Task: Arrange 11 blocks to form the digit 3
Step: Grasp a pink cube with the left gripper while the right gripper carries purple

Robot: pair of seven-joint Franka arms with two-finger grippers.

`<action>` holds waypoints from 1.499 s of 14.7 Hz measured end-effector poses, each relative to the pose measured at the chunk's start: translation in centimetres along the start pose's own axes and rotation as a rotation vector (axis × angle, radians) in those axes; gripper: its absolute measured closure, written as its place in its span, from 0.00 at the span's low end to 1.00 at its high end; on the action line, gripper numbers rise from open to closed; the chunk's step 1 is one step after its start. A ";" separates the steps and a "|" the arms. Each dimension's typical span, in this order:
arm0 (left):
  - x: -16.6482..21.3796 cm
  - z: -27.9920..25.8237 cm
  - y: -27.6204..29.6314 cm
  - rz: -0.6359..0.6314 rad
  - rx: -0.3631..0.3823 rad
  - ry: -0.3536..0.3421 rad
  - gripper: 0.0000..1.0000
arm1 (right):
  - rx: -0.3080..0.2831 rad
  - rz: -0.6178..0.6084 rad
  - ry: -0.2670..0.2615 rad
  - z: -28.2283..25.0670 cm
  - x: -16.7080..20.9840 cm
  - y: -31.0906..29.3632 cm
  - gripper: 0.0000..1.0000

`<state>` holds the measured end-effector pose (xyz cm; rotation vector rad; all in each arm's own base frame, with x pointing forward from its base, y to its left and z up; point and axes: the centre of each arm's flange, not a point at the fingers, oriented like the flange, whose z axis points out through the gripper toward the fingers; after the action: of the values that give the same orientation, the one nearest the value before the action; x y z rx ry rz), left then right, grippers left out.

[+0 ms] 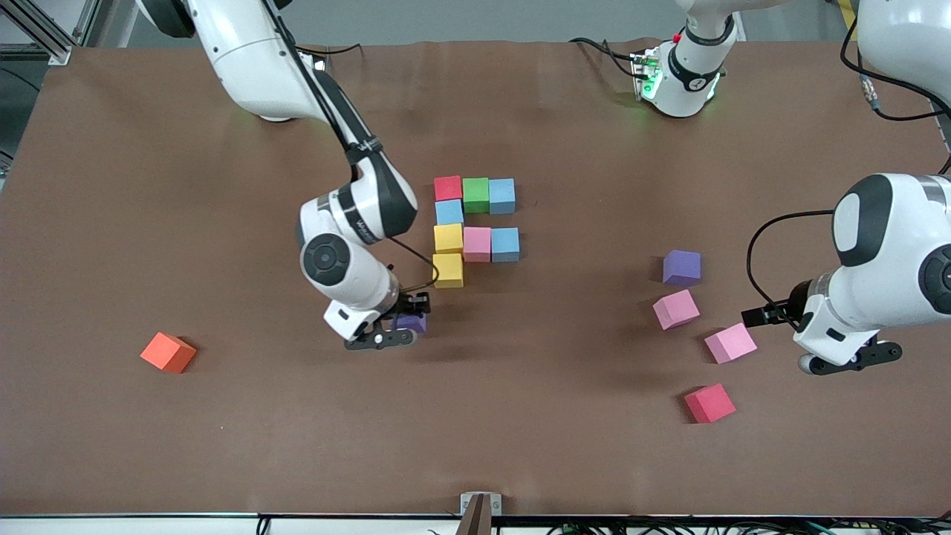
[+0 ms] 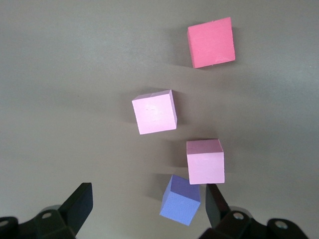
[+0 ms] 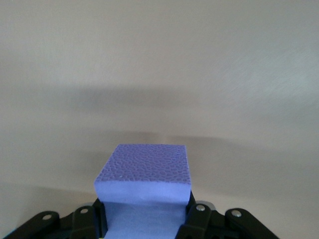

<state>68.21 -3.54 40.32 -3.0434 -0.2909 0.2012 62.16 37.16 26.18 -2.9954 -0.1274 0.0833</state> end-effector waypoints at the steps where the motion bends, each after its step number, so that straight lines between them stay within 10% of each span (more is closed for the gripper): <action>1: 0.1 0.6 0.1 0.002 0.000 -0.006 0.00 | -0.010 -0.007 -0.028 0.8 -0.1 -0.7 0.44; 22: 5.8 15.7 -3.0 -0.065 -0.076 -0.008 0.00 | -0.055 0.011 -0.089 5.8 -0.7 -6.4 0.44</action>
<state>71.15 1.49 24.35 -3.1030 -0.4059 0.2021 60.64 44.27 21.37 -3.0481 -0.1252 0.2178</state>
